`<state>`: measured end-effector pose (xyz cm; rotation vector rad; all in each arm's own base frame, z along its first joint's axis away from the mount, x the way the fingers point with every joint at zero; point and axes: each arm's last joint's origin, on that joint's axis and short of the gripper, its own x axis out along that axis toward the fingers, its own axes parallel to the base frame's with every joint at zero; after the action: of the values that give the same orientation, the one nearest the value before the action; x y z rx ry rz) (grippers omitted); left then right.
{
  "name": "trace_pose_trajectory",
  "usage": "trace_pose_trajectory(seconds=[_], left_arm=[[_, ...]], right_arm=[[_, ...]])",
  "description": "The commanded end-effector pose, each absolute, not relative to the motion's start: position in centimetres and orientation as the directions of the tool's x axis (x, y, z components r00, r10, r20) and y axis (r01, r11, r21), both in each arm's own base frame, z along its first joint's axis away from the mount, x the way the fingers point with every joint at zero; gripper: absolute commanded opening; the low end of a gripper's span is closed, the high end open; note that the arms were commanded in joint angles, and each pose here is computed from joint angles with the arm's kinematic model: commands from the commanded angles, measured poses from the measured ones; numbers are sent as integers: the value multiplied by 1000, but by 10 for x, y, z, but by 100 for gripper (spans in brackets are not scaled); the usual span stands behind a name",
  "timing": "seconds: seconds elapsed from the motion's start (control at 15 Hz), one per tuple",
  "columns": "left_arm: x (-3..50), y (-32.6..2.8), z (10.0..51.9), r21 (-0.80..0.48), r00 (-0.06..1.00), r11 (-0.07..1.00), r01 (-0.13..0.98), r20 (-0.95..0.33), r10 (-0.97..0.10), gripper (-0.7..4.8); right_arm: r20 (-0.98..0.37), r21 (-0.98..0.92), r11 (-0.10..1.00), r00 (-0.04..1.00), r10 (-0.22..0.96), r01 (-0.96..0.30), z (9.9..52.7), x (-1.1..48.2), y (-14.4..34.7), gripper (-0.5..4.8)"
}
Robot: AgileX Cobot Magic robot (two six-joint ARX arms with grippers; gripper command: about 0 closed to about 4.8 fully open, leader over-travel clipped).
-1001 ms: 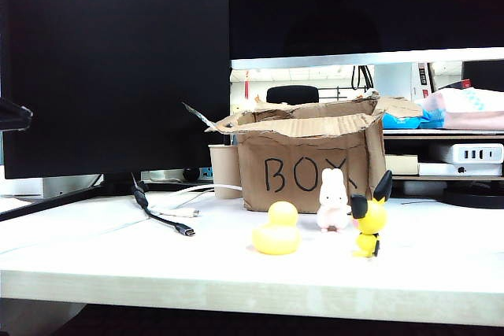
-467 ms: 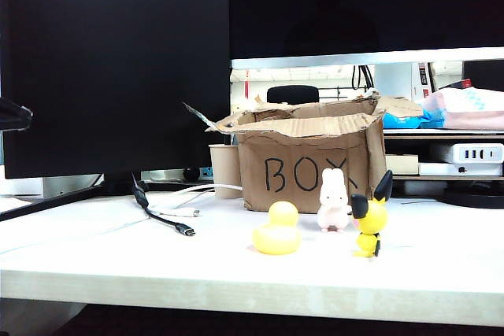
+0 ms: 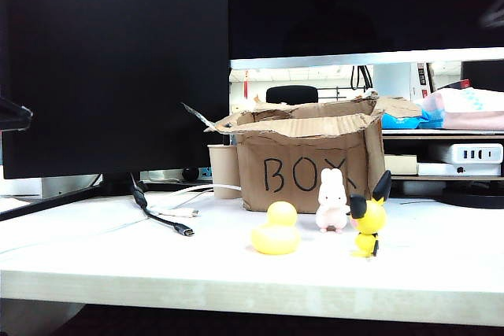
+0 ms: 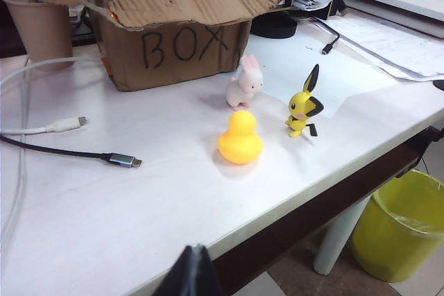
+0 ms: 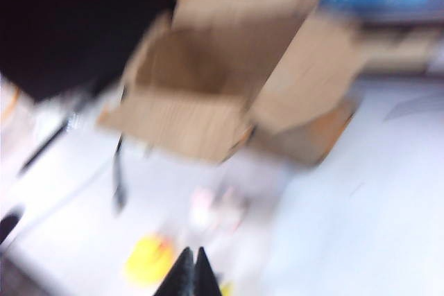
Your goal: Put the doll that is least similar in color compared to the others into the paper box.
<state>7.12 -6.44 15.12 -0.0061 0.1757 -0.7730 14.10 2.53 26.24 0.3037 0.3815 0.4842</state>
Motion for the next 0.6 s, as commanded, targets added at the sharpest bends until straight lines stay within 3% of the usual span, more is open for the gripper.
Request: trace_pose_trajectory(seconds=[0.07, 0.4, 0.6], left_arm=[[71, -64, 149, -70, 698, 715, 696, -170, -696, -5], [71, -64, 149, -70, 698, 715, 696, -170, -696, -5], [71, -64, 149, -70, 698, 715, 695, -170, -695, -5]], right_arm=[[-480, 376, 819, 665, 572, -433, 277, 179, 49, -6], [-711, 392, 814, 420, 564, -429, 282, 245, 109, -6], [-862, 329, 866, 254, 438, -378, 273, 276, 143, -4]])
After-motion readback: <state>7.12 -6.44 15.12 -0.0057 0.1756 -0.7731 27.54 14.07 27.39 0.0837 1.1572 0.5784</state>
